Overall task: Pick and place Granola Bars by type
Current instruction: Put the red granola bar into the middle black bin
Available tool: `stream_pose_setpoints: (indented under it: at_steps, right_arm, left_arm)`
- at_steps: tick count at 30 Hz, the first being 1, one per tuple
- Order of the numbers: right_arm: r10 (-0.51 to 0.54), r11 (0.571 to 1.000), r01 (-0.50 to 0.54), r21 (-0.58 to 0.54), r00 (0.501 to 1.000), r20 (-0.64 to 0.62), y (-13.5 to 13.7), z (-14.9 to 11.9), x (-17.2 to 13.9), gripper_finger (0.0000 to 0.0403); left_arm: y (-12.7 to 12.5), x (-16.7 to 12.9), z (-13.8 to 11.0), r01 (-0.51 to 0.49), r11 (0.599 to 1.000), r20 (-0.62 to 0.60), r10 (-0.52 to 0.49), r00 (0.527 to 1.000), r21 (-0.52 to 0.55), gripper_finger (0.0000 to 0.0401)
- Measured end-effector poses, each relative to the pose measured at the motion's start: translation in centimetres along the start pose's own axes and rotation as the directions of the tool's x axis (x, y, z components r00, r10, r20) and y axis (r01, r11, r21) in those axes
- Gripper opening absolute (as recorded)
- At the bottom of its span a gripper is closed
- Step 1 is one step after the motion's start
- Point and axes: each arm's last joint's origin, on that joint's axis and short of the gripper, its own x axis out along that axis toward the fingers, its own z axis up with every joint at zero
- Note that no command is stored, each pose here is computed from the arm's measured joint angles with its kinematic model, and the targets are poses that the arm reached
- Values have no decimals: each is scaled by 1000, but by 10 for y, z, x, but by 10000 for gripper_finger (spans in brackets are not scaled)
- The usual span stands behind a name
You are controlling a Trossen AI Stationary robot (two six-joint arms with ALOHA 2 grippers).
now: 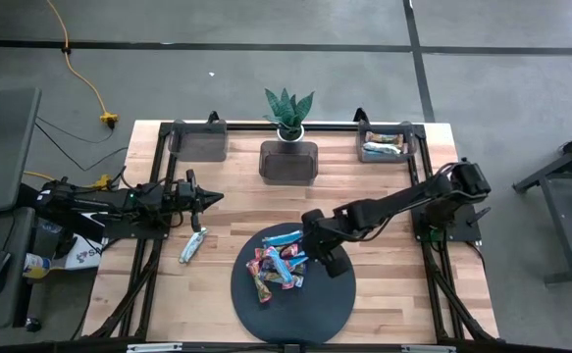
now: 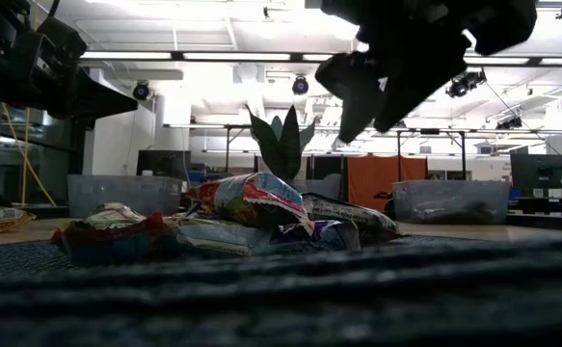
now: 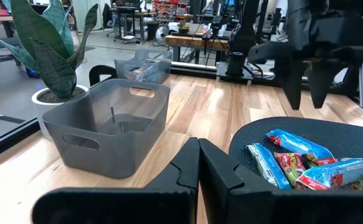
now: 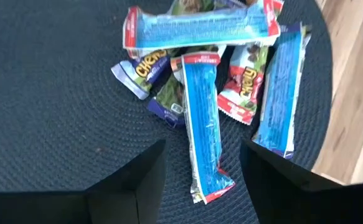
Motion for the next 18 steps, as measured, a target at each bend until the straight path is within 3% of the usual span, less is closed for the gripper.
stream_pose_setpoints:
  at_steps: [18]
  right_arm:
    - [-20, 1000, 21, 12, 996, -85, -6, -8, 42, 186]
  left_arm:
    - [0, 0, 0, 0, 1000, 0, 0, 1000, 0, 1]
